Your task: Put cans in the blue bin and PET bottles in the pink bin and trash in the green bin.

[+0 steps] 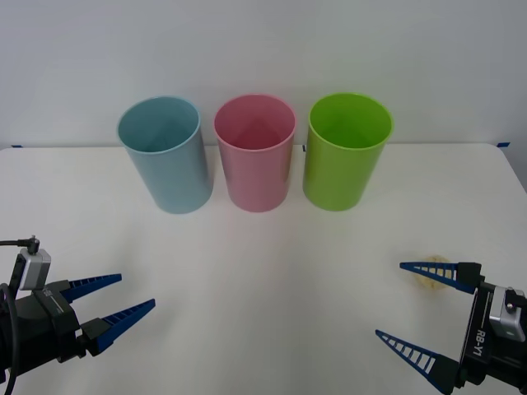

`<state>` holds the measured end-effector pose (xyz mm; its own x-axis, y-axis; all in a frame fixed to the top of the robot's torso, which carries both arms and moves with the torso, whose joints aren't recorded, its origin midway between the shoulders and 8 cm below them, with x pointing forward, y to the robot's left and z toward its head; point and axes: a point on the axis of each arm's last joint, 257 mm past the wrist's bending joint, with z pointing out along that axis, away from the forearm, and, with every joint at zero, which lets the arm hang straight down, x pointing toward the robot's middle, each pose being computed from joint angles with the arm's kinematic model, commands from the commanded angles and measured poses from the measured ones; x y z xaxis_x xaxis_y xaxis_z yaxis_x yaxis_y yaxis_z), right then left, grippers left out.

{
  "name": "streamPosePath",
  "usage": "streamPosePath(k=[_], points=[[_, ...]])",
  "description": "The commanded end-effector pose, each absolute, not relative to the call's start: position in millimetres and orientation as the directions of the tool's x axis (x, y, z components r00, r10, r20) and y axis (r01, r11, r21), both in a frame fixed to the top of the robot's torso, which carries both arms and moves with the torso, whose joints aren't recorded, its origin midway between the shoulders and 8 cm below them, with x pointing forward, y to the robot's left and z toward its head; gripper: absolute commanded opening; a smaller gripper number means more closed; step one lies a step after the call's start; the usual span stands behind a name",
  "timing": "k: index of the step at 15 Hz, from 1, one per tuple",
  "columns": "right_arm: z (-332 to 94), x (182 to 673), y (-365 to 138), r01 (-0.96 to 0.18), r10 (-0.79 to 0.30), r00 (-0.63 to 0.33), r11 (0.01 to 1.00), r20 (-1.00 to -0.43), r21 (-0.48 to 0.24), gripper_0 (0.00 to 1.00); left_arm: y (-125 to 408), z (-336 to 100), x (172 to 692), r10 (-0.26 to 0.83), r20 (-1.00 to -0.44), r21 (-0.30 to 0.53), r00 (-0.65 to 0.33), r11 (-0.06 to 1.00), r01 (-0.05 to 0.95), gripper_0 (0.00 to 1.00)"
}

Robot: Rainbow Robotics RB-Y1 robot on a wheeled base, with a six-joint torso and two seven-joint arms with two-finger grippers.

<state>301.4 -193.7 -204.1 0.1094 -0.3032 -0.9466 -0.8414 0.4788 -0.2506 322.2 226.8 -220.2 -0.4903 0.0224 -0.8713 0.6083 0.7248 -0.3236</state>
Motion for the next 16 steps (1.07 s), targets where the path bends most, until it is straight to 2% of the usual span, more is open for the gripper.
streamPosePath(k=[1, 16], points=[[-204.1, 301.4, -193.7, -0.841, -0.303, 0.109, 0.479, -0.947, -0.251, 1.0, 226.8, -220.2, 322.2, 0.022, -0.871, -0.324, -0.49, 0.725, 0.608, 1.0], [-204.1, 301.4, -193.7, -0.841, -0.303, 0.109, 0.479, -0.947, -0.251, 1.0, 226.8, -220.2, 322.2, 0.022, -0.871, -0.324, -0.49, 0.725, 0.608, 1.0]])
